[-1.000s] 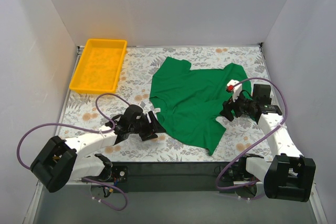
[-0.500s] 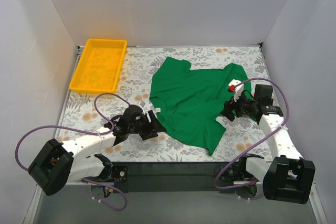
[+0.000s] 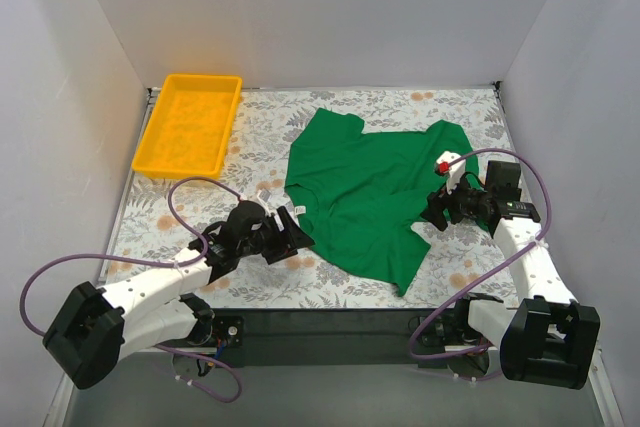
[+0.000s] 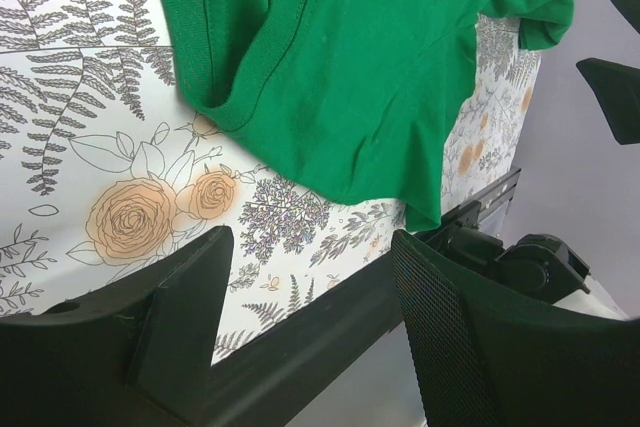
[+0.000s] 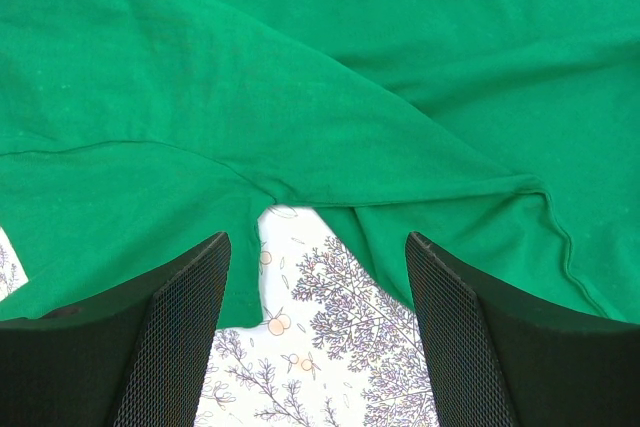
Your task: Fold and stack the t-shirts
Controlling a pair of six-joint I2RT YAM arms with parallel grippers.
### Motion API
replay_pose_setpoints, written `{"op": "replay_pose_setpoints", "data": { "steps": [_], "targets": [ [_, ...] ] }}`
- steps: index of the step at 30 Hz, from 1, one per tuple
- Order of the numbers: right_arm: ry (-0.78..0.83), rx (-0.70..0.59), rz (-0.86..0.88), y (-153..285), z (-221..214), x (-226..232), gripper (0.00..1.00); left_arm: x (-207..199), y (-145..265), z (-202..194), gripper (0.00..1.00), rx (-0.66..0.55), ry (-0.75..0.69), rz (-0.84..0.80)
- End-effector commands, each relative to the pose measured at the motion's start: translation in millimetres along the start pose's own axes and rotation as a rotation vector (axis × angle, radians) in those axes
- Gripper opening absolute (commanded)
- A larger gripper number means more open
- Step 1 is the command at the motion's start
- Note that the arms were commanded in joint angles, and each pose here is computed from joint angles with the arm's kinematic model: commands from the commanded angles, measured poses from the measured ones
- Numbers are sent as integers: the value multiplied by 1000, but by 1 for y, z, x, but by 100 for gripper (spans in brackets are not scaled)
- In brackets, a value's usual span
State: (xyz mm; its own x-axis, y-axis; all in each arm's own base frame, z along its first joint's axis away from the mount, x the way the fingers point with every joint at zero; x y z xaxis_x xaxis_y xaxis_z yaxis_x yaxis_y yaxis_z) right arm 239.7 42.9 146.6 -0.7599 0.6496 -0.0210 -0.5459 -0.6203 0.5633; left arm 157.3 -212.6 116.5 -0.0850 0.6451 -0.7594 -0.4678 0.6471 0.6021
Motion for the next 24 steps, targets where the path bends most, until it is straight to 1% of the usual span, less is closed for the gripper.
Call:
{"op": "replay_pose_setpoints", "data": {
  "steps": [1, 14, 22, 24],
  "targets": [
    [21, -36, 5, 2, 5, 0, 77, 4, 3, 1, 64, -26, -8, 12],
    [23, -42, 6, 3, 6, 0, 77, 6, 1, -2, 64, -10, 1, 13],
    [20, -41, 11, 2, 5, 1, 77, 12, -9, -9, 64, 33, 83, 19],
    [22, -43, 11, 2, 5, 1, 77, 15, -16, -10, 64, 44, 96, 44]
  ]
}}
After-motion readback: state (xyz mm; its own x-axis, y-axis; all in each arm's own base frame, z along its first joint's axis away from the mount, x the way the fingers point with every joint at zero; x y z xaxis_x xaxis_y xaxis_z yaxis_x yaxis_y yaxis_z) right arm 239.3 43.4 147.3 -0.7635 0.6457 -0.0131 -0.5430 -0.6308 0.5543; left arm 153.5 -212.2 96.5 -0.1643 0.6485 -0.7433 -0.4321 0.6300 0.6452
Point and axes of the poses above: each gripper's point midway between its finger pads, its own y axis back along the fingers, its own x axis along the line the jaws close on, z = x × y, the point moved 5 cm from there along y, back along the fingers, and after that the axes turned 1 degree about y, right-handed, at the moved point
